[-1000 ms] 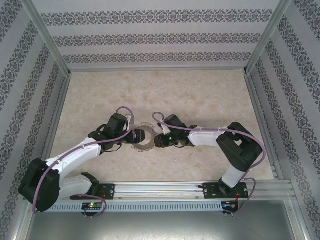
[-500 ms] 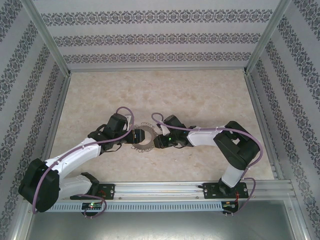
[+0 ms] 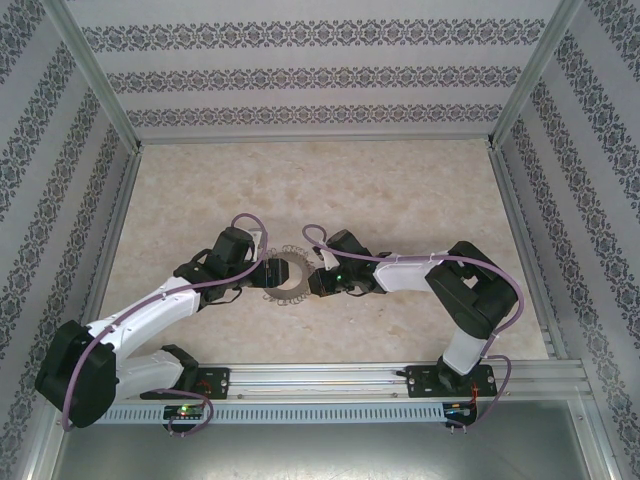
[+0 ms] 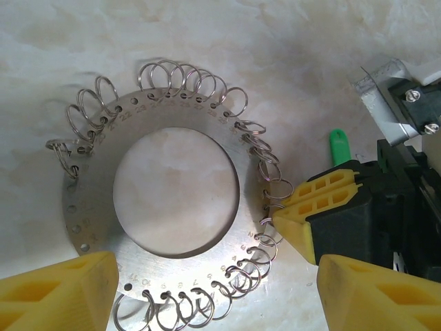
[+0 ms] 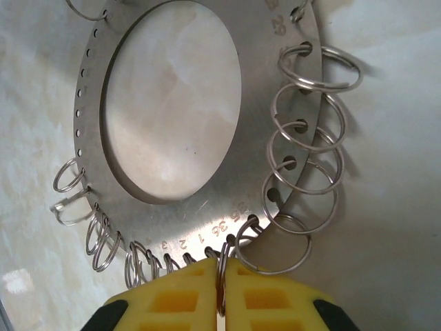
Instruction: Put the keys on the keyring
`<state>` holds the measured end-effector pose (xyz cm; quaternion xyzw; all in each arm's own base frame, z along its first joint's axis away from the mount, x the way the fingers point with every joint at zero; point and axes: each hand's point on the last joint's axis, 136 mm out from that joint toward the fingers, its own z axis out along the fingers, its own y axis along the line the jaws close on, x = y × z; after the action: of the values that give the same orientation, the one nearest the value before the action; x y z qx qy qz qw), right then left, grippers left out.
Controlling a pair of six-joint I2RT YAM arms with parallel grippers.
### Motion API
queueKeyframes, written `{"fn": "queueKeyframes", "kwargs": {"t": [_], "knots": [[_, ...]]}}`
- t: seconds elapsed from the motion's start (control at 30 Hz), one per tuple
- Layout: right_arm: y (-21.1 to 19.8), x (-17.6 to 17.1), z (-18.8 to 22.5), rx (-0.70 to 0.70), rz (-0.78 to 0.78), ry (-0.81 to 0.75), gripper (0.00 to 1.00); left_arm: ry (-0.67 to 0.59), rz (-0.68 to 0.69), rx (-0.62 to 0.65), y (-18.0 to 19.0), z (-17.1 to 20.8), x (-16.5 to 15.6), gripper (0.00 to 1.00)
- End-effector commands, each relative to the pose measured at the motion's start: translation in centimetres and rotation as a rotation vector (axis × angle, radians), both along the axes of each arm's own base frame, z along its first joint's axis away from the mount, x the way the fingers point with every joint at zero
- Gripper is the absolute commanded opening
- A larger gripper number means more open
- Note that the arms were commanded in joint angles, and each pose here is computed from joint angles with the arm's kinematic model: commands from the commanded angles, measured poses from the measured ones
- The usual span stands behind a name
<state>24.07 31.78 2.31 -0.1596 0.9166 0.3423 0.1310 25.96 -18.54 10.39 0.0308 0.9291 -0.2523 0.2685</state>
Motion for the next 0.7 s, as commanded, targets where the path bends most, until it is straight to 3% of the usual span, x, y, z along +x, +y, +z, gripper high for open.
{"fn": "queueKeyframes", "kwargs": {"t": [0.0, 0.13, 0.4, 0.67], "knots": [[-0.2, -0.3, 0.6, -0.005, 0.024, -0.025, 0.08, -0.031, -0.014, 0.011, -0.1, 1.1, 0.2, 0.76], [-0.8, -0.2, 1.6, -0.026, 0.053, -0.089, 0.07, -0.029, -0.019, 0.015, -0.1, 1.1, 0.2, 0.77], [-2.8, -0.4, 1.1, -0.15, 0.107, -0.134, 0.19, -0.025, -0.031, 0.007, -0.5, 1.0, 0.3, 0.76], [-2.2, -0.6, 0.4, -0.109, 0.1, -0.086, 0.22, -0.024, -0.037, 0.008, -0.6, 1.1, 0.3, 0.77]]}}
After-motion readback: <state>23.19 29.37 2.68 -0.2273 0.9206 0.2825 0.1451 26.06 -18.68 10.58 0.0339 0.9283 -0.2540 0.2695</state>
